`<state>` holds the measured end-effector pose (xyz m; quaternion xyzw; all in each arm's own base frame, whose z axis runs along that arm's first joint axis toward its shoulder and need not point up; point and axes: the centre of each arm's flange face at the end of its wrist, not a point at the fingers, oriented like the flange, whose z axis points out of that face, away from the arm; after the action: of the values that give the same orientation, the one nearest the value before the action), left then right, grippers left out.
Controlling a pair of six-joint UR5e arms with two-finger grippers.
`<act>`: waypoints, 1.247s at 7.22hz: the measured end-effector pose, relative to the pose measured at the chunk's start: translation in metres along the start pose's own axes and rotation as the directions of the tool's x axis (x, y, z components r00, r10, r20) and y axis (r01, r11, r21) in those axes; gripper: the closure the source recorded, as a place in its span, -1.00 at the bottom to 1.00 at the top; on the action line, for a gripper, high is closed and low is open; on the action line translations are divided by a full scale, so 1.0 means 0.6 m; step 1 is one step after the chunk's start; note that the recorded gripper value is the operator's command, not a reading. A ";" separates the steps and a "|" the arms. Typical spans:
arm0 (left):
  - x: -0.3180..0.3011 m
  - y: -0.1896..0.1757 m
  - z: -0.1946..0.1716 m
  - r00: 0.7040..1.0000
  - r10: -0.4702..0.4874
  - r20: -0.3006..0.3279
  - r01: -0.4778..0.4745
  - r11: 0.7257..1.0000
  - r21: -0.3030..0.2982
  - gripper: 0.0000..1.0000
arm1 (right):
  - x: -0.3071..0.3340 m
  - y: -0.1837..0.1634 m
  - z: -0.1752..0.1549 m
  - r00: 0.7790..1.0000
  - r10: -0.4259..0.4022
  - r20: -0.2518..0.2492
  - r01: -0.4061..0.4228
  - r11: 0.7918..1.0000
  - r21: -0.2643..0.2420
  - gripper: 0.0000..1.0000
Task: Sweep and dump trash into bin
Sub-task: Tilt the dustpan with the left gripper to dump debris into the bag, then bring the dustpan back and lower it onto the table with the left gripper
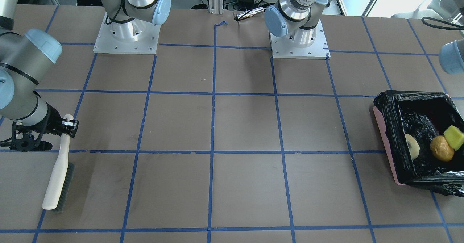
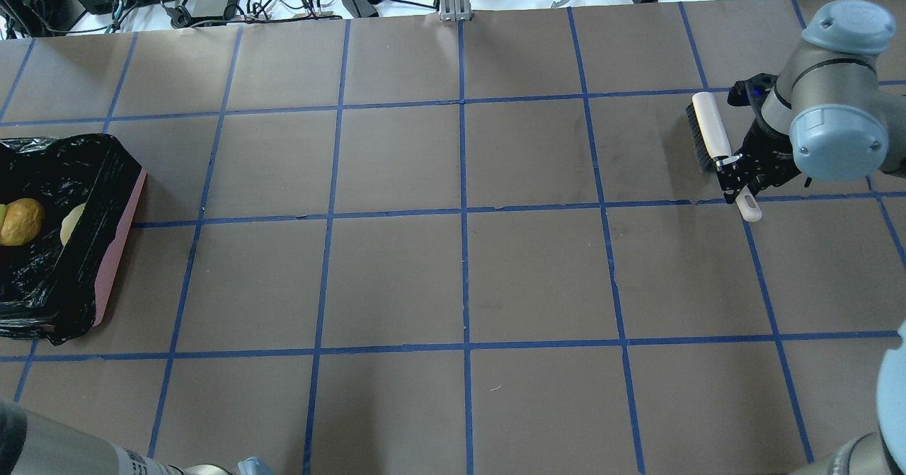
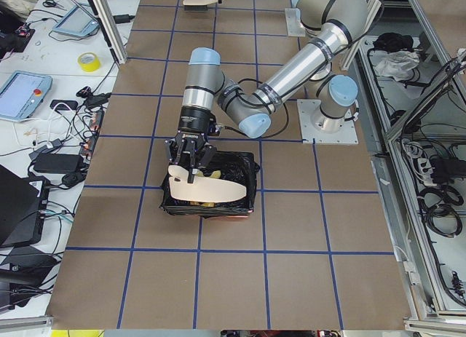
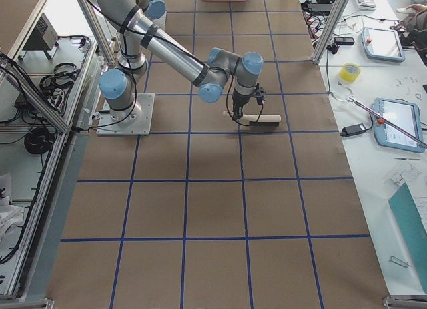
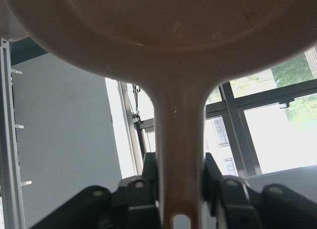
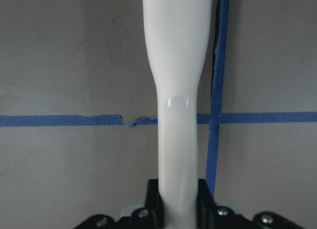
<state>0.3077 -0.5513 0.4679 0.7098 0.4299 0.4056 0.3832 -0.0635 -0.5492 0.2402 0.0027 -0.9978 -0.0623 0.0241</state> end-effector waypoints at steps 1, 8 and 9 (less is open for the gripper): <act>-0.022 0.003 -0.028 0.999 0.013 0.040 -0.012 1.000 -0.023 1.00 | 0.000 0.000 0.001 1.000 0.000 0.002 0.000 1.000 0.000 0.38; -0.253 -0.058 -0.249 0.712 -0.537 0.453 0.294 0.813 0.502 1.00 | 0.003 -0.003 0.011 1.000 0.001 0.007 -0.001 1.000 -0.008 0.05; -0.297 -0.110 -0.270 0.720 -0.603 0.343 0.304 0.719 0.625 1.00 | 0.004 -0.003 0.009 1.000 -0.001 0.002 0.001 1.000 -0.008 0.04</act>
<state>0.0877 -0.6615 0.4260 0.7346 0.5691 -0.0500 0.3662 -0.0660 -0.5503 0.2345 0.0030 -0.9975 -0.0663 0.0233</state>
